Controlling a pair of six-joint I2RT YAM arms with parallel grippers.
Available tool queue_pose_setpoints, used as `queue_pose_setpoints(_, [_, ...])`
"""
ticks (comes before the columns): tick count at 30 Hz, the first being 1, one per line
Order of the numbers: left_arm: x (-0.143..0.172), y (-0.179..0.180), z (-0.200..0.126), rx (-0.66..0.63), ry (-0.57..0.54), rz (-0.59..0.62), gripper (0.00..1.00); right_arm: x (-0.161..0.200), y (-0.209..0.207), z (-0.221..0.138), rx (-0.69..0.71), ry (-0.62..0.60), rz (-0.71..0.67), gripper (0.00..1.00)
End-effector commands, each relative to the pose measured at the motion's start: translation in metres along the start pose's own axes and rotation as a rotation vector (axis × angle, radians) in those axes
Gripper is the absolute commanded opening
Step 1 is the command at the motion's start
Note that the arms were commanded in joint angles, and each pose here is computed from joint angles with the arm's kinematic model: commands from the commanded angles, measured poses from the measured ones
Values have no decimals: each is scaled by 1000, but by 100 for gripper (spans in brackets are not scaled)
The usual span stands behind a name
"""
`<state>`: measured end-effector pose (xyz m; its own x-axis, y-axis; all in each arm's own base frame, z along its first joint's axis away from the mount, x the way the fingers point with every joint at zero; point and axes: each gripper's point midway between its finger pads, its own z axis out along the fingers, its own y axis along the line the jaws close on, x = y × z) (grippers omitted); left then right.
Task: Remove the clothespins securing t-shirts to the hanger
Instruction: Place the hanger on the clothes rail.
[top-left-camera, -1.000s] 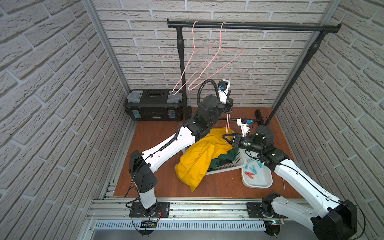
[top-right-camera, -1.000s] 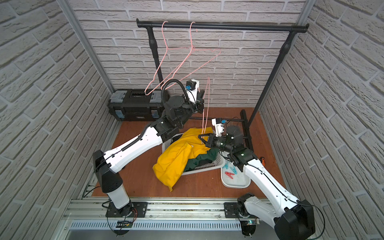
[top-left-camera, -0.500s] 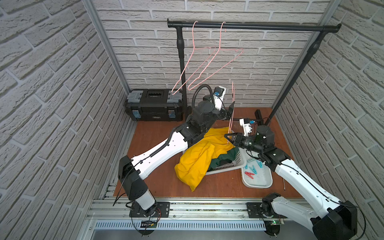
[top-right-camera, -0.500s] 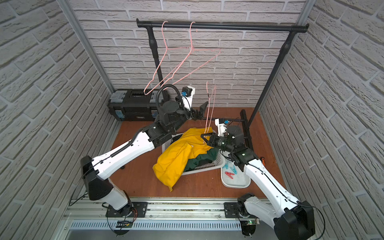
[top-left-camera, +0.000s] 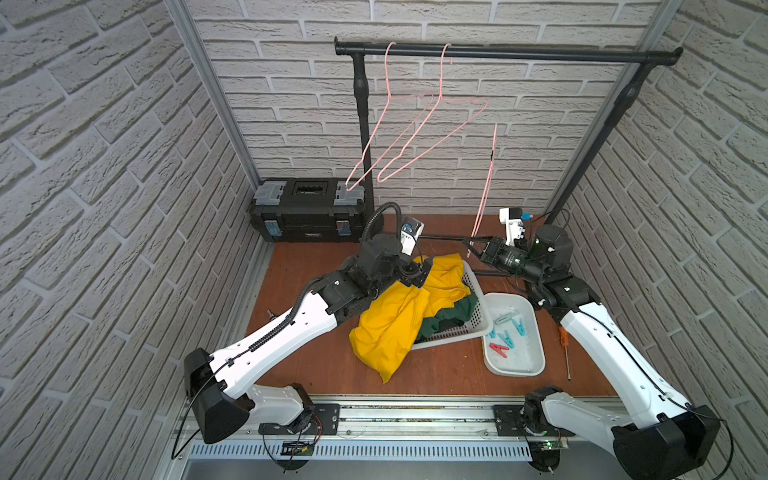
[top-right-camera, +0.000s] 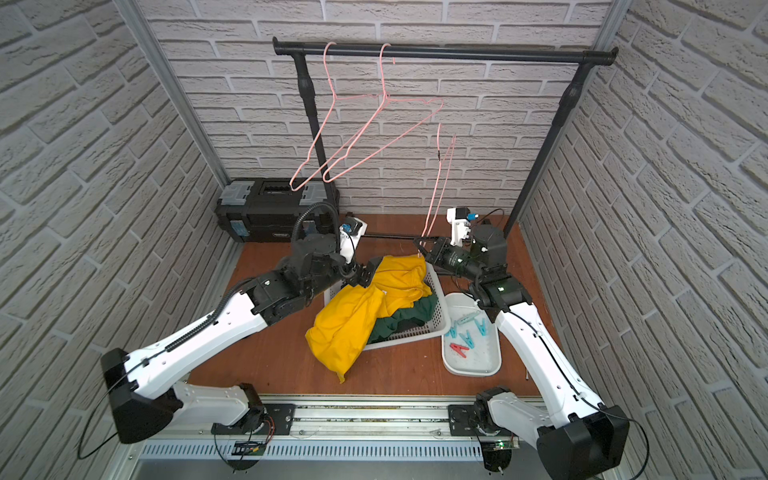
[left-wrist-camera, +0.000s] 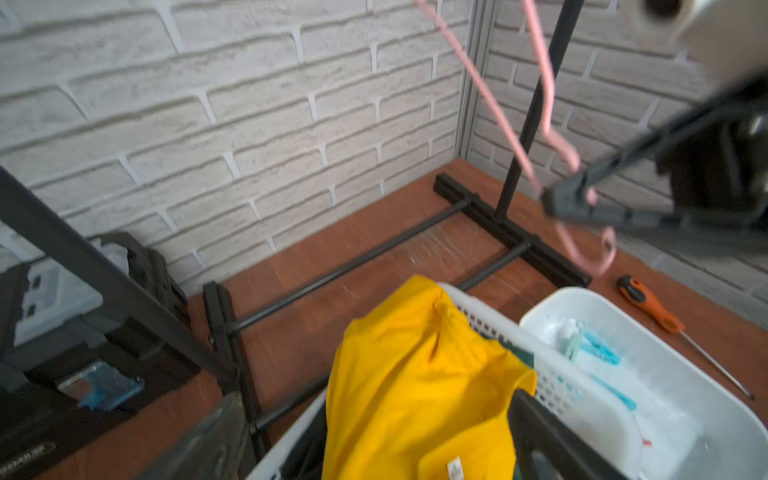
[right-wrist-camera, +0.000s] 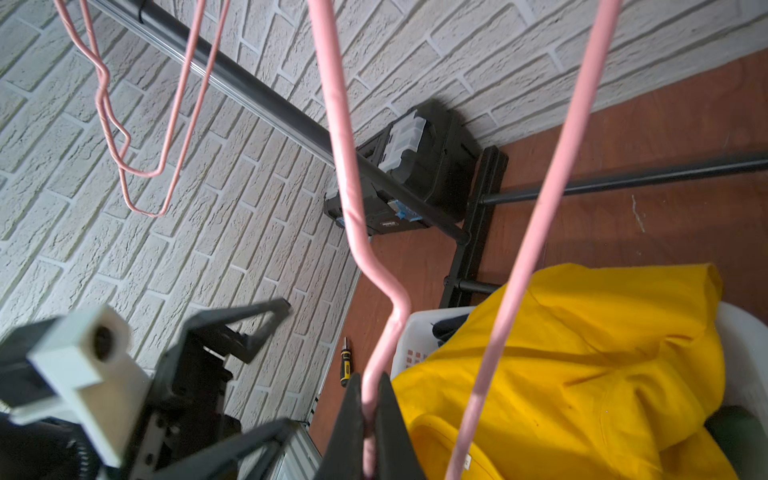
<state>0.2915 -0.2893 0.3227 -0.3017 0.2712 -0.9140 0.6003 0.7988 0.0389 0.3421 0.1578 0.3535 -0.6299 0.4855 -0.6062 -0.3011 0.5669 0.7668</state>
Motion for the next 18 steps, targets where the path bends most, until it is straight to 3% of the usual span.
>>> queue_pose_setpoints(1, [38,-6,-12,63,121,-50,98,-21,18,-5,-44,-27,-51,3])
queue_pose_setpoints(6, [68,-32,-17,202,218,-51,98,-47,36,-1,-81,-47,-50,3])
queue_pose_setpoints(9, [87,-39,-16,212,293,-19,98,-62,49,1,-106,-63,-64,3])
queue_pose_setpoints(18, [124,-43,-19,192,369,-25,98,-103,84,-2,-144,-128,-129,3])
